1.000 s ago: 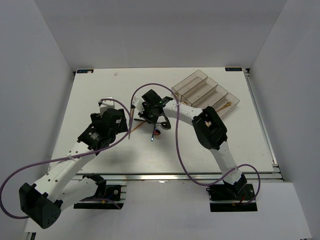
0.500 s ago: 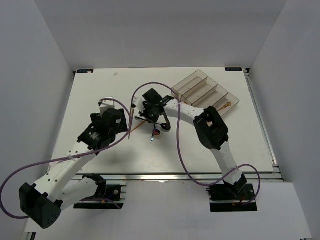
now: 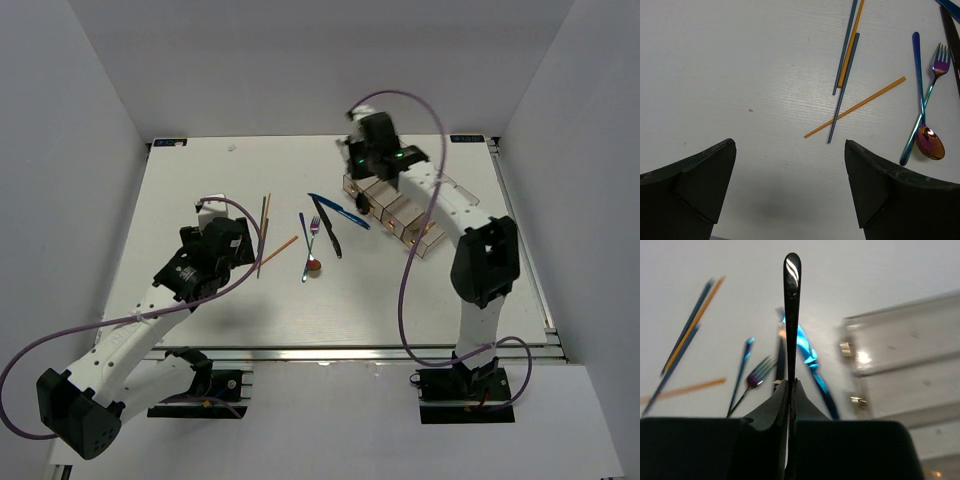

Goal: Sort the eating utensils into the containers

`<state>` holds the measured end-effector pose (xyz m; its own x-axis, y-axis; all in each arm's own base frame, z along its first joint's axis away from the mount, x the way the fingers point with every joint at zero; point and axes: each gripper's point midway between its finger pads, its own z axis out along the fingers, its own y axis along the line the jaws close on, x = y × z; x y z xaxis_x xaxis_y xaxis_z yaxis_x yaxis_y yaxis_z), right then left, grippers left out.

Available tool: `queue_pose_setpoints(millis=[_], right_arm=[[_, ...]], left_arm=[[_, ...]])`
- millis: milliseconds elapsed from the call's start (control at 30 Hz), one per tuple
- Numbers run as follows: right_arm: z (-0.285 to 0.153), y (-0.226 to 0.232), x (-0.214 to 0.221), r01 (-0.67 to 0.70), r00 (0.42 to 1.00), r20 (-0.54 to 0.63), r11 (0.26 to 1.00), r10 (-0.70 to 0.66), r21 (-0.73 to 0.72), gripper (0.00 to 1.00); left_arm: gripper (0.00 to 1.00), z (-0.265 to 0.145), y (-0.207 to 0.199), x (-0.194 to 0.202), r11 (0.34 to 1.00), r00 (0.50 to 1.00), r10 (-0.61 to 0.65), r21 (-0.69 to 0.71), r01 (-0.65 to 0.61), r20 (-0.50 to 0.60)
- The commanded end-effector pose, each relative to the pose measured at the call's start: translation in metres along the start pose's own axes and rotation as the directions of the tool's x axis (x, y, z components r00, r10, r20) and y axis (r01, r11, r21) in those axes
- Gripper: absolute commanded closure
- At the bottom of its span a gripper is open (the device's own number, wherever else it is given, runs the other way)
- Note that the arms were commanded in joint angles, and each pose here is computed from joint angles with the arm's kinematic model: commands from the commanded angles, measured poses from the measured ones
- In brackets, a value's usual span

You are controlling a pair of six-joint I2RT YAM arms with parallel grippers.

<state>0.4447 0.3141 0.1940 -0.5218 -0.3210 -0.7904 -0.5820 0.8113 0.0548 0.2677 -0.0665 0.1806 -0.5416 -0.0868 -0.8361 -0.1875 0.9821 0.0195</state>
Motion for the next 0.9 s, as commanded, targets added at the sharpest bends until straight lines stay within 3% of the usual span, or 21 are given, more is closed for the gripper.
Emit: queue_pose_setpoints(millis=[0, 133, 267, 433, 567, 667, 867], right_arm=[[-0.042, -0.109, -0.025, -0.443, 0.892, 0.224, 0.857, 0.392, 0.262, 1.00], [-0.073, -0.179, -0.016, -0.637, 0.764, 0.441, 0.656, 0.471, 0.404, 1.00], [-0.091, -0.220, 0.005, -0.793, 0.604, 0.606, 0.465, 0.517, 0.394, 1.00], [-0.087, -0.247, 0.048, -0.878, 0.477, 0.686, 0.263, 0.550, 0.399, 1.00], [-0.080, -0.259, 0.076, -0.887, 0.445, 0.710, 0.159, 0.546, 0.434, 1.00], [-0.072, -0.268, 0.088, -0.889, 0.434, 0.708, 0.140, 0.557, 0.435, 1.00], [-0.053, -0.267, 0.109, -0.862, 0.468, 0.654, 0.146, 0.594, 0.485, 1.00]], left_arm=[[0.02, -0.003, 0.003, -0.006, 1.000, 0.999, -0.019, 0.002, 0.019, 0.028], [0.02, -0.004, 0.003, -0.006, 1.000, 0.999, -0.020, 0.007, 0.020, 0.030], [0.02, -0.004, 0.003, -0.005, 1.000, 0.999, -0.019, 0.006, 0.019, 0.028], [0.02, -0.004, 0.002, -0.005, 1.000, 0.999, -0.020, 0.008, 0.020, 0.029], [0.02, -0.003, 0.002, -0.004, 1.000, 1.000, -0.016, 0.007, 0.016, 0.024], [0.02, -0.003, 0.002, -0.004, 1.000, 1.000, -0.018, 0.010, 0.018, 0.025], [0.02, -0.003, 0.000, -0.003, 1.000, 1.000, -0.014, 0.016, 0.014, 0.021]])
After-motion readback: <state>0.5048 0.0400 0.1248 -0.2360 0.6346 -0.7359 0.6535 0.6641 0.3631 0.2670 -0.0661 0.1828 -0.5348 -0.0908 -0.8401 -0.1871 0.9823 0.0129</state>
